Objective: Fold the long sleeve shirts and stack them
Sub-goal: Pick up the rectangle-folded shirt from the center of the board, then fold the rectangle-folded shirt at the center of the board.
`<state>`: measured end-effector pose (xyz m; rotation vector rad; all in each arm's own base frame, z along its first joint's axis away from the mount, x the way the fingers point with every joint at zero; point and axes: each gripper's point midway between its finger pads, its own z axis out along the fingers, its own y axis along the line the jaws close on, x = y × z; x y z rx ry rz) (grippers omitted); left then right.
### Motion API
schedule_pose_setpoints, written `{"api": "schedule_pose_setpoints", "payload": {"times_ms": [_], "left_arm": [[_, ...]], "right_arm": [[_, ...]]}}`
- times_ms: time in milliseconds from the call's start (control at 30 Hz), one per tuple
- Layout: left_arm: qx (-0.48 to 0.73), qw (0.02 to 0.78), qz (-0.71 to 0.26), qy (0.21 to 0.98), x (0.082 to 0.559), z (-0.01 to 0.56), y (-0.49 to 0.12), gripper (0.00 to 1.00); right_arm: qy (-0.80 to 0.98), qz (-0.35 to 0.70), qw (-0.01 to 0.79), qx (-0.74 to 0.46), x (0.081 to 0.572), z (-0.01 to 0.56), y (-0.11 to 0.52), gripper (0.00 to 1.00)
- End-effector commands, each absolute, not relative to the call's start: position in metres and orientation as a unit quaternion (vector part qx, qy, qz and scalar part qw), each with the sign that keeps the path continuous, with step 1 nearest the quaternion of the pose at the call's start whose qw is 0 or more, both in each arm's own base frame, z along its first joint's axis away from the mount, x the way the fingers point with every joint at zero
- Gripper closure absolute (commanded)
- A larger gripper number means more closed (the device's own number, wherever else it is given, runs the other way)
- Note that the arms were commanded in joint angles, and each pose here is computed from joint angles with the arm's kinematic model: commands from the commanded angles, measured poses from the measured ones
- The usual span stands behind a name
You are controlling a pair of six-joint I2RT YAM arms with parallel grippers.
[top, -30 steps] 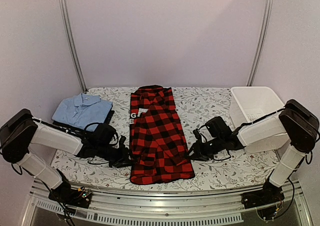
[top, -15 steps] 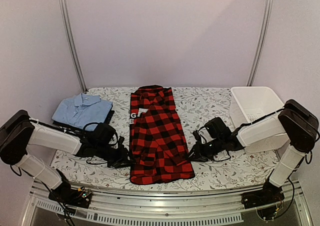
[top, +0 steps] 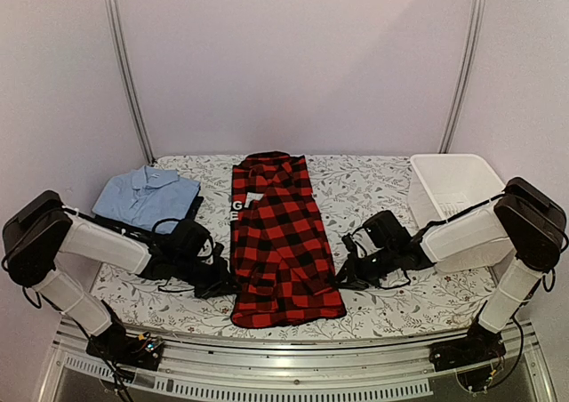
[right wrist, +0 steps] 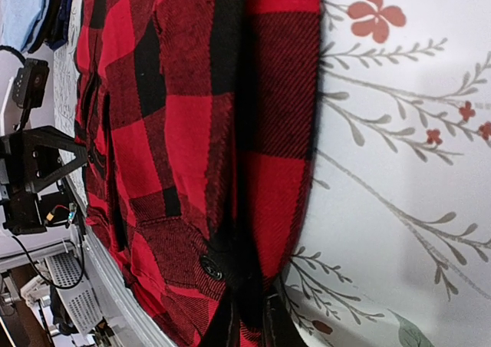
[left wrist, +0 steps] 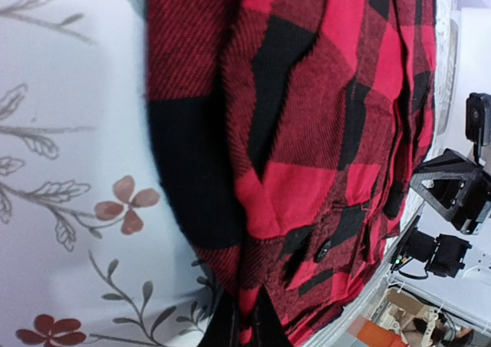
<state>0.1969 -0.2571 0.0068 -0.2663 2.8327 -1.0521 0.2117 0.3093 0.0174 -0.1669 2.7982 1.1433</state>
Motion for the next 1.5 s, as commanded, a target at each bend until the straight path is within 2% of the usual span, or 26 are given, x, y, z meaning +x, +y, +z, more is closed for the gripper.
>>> {"api": "schedule_pose_setpoints", "payload": {"times_ms": [0, 67, 300, 567, 800, 1000, 1200, 1467], "left_arm": [[-0.100, 0.003, -0.253, 0.962, 0.161, -0.033, -0.223, 0.99], [-0.096, 0.000, -0.255, 0.962, 0.156, -0.029, -0.222, 1.00], [-0.077, -0.014, -0.262, 0.962, 0.135, -0.011, -0.212, 1.00], [-0.037, -0.004, -0.277, 0.960, 0.144, 0.015, -0.224, 1.00], [-0.040, 0.039, -0.341, 0.938, 0.191, 0.056, -0.241, 1.00], [-0.057, 0.074, -0.386, 0.918, 0.242, 0.075, -0.247, 1.00], [-0.106, 0.113, -0.390, 0.908, 0.291, 0.068, -0.236, 1.00], [-0.133, 0.140, -0.373, 0.908, 0.321, 0.050, -0.228, 1.00]], "right_arm": [[0.925, 0.372, 0.041, -0.063, 0.199, 0.013, 0.309, 0.96], [0.924, 0.374, 0.040, -0.067, 0.195, 0.015, 0.310, 1.00], [0.916, 0.391, 0.039, -0.079, 0.179, 0.038, 0.317, 1.00], [0.907, 0.406, 0.070, -0.090, 0.201, 0.073, 0.336, 1.00], [0.898, 0.423, 0.081, -0.088, 0.237, 0.086, 0.357, 1.00], [0.898, 0.419, 0.113, -0.070, 0.290, 0.084, 0.366, 1.00], [0.906, 0.400, 0.129, -0.043, 0.330, 0.061, 0.371, 1.00], [0.912, 0.390, 0.128, -0.024, 0.341, 0.036, 0.370, 1.00]]}}
